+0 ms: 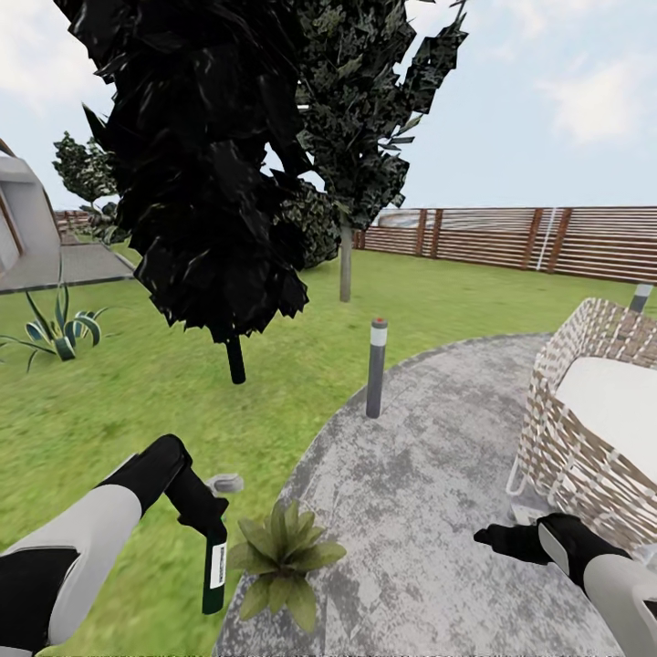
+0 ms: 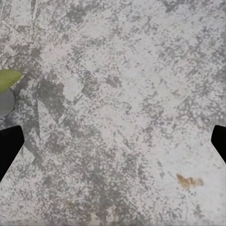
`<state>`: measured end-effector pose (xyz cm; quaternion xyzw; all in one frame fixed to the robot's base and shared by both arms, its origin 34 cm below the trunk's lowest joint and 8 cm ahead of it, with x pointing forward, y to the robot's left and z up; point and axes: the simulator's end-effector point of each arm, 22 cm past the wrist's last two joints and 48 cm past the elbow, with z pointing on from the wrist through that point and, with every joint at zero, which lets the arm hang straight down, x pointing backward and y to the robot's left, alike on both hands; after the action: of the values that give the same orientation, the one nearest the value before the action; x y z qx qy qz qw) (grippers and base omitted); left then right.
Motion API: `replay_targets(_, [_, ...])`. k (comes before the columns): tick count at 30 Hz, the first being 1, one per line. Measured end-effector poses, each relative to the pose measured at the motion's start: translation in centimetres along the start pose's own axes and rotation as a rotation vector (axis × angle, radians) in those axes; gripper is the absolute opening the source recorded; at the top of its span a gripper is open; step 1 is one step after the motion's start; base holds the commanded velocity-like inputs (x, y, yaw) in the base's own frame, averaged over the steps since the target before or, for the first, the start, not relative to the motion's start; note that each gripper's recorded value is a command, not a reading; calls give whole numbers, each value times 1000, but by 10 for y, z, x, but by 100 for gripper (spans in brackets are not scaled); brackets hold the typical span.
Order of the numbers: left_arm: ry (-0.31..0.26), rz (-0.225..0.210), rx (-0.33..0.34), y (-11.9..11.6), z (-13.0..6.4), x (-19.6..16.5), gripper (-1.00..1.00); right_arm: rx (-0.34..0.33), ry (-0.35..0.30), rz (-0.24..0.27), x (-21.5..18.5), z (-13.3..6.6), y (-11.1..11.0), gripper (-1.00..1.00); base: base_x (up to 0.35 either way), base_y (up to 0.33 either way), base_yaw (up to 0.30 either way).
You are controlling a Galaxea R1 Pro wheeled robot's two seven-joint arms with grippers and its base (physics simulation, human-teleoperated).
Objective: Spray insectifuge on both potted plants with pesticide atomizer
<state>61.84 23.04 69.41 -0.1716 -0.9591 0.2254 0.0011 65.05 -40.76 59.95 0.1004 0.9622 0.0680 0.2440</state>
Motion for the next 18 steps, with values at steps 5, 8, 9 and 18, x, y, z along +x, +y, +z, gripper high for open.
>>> replay_targets(5, [16,-1,-11,4,3,3,-100,3,8,0,3,3,-1,100,0,0,0])
replay_targets(8, [49,4,-54,15,5,10,-100,4,13,-1,5,5,-2,100,0,0,14])
replay_targets(9, [56,5,-61,17,6,11,-100,4,17,-1,6,6,-2,100,0,0,49])
replay_targets(18, [101,-17,-46,20,20,24,-100,7,46,3,19,12,-4,100,60,0,71])
